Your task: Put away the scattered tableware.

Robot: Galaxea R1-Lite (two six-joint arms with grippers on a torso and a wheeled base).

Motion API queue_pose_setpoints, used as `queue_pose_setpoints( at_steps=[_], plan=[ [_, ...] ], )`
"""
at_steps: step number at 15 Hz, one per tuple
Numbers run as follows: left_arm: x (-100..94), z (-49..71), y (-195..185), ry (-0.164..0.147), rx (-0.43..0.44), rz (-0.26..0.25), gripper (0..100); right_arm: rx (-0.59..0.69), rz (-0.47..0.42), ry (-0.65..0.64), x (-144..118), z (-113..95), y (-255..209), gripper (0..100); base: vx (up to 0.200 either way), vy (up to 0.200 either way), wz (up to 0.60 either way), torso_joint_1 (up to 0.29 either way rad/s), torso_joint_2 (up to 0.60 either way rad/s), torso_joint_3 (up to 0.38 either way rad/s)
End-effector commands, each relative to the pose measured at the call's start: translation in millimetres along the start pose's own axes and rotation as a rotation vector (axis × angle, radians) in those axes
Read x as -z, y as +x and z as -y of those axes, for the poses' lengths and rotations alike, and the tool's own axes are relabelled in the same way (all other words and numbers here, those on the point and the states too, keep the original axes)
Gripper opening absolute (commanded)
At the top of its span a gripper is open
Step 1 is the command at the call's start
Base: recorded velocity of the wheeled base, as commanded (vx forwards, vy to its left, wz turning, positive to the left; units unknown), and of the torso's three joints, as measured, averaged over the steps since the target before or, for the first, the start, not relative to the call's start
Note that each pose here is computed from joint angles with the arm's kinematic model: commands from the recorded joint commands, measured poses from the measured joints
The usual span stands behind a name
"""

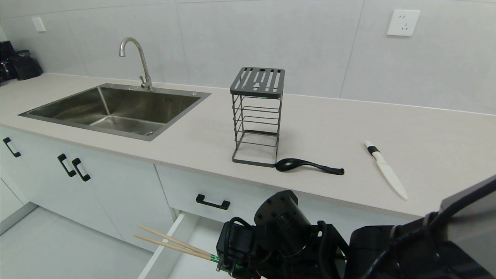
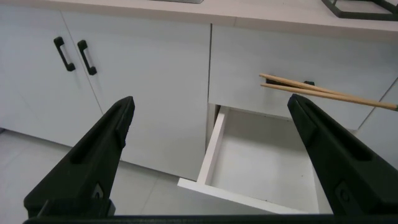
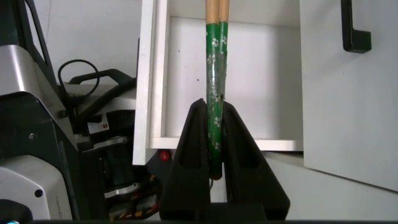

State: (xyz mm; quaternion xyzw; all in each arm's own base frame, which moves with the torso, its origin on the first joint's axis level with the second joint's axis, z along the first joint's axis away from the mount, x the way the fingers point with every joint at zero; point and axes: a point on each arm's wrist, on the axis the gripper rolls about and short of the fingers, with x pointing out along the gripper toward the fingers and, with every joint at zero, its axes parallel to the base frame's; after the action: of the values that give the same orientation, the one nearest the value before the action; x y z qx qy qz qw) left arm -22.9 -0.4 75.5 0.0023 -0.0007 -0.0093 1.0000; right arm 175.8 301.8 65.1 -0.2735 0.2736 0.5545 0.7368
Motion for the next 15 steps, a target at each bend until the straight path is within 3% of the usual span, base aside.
queue_pose_setpoints(
  at_steps=[1,8,15],
  plan=[
    [0.0,0.0,0.1,0.0,0.0,-0.001,100,-0.005,-0.004,-0.004,0.5,-1.4,2.0,0,0.0,0.0,0.0,0.0,0.0,0.0],
    [0.0,0.0,0.1,0.0,0.0,-0.001,100,-0.012,-0.036,-0.002,8.0,-0.9,12.8,0,0.0,0.0,0.0,-0.009,0.01,0.009],
    [0.0,0.0,0.1,0.0,0.0,-0.001,100,0.003,-0.025,0.015,0.7,11.5,41.4,0,0.0,0.0,0.0,-0.217,0.42,0.193]
  ],
)
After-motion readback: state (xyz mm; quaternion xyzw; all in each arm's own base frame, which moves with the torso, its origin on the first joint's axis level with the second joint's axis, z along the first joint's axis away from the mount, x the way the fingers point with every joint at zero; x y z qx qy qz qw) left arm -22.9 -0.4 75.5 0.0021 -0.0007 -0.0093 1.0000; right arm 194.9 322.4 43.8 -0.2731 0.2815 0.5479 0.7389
